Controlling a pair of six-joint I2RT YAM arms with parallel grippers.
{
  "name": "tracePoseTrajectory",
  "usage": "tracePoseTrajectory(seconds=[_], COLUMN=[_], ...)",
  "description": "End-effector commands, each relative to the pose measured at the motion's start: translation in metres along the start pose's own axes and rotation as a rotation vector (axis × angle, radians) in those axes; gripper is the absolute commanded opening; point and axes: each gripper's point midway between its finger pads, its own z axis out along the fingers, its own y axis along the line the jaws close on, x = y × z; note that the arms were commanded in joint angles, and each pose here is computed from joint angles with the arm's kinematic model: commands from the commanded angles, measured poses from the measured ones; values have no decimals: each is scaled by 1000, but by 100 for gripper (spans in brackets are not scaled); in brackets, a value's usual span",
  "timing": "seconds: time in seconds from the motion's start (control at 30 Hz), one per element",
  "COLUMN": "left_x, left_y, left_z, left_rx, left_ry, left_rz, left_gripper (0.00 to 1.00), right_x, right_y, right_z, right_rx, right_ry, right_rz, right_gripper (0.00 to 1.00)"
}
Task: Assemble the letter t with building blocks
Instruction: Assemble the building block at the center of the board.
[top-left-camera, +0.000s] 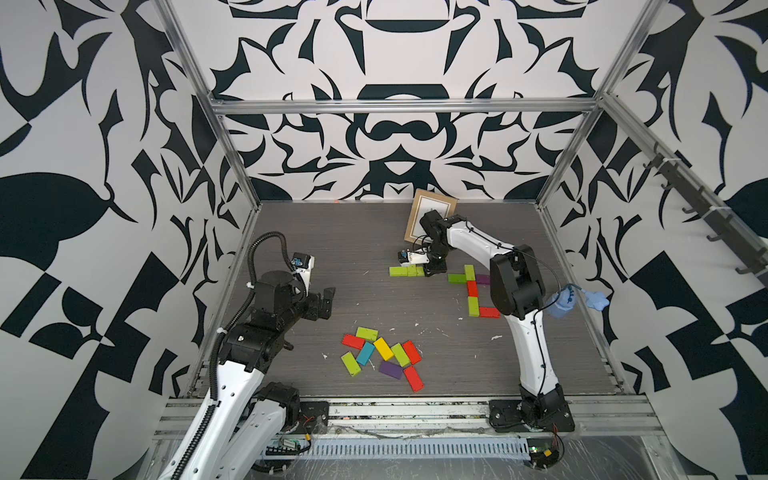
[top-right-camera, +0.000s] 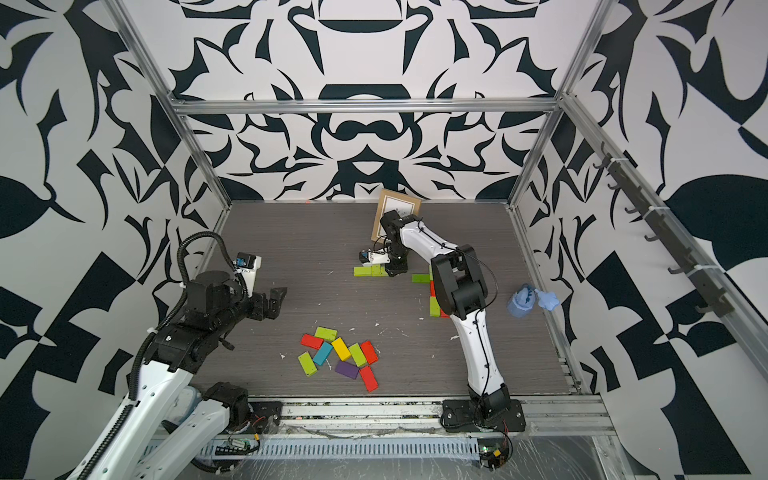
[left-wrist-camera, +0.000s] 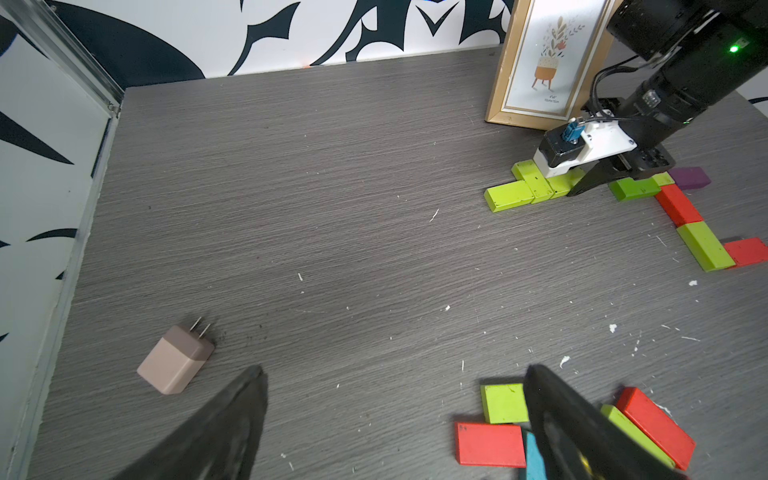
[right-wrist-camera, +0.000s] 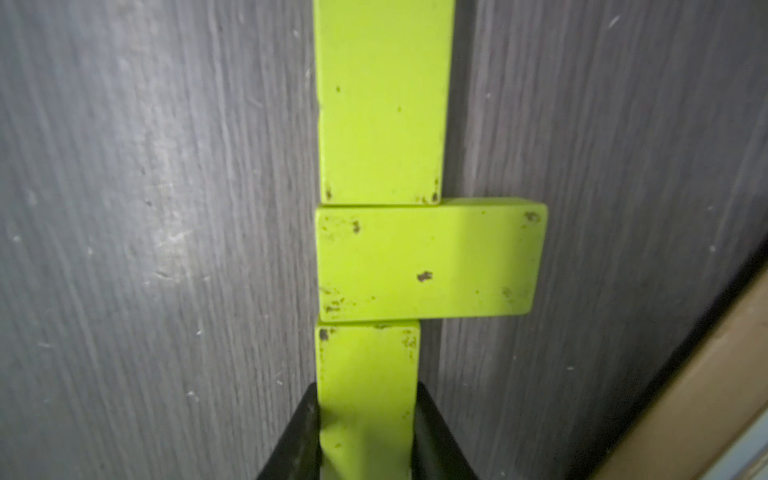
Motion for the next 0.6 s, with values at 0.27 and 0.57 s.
tracePoseTrajectory(seconds=[0.27,0.57], left_x=[9,9], left_y=[3,3], left_z=[0,0], left_rx=[-16,-17], left_ry=[24,23], left_rz=[-3,-4], left_gripper=[100,100], right_x=[-4,-4], right_y=[1,5], right_z=[4,8], right_rx=[-1,-20], right_ry=[-3,-5], right_rz=[18,27], right_gripper=[15,21])
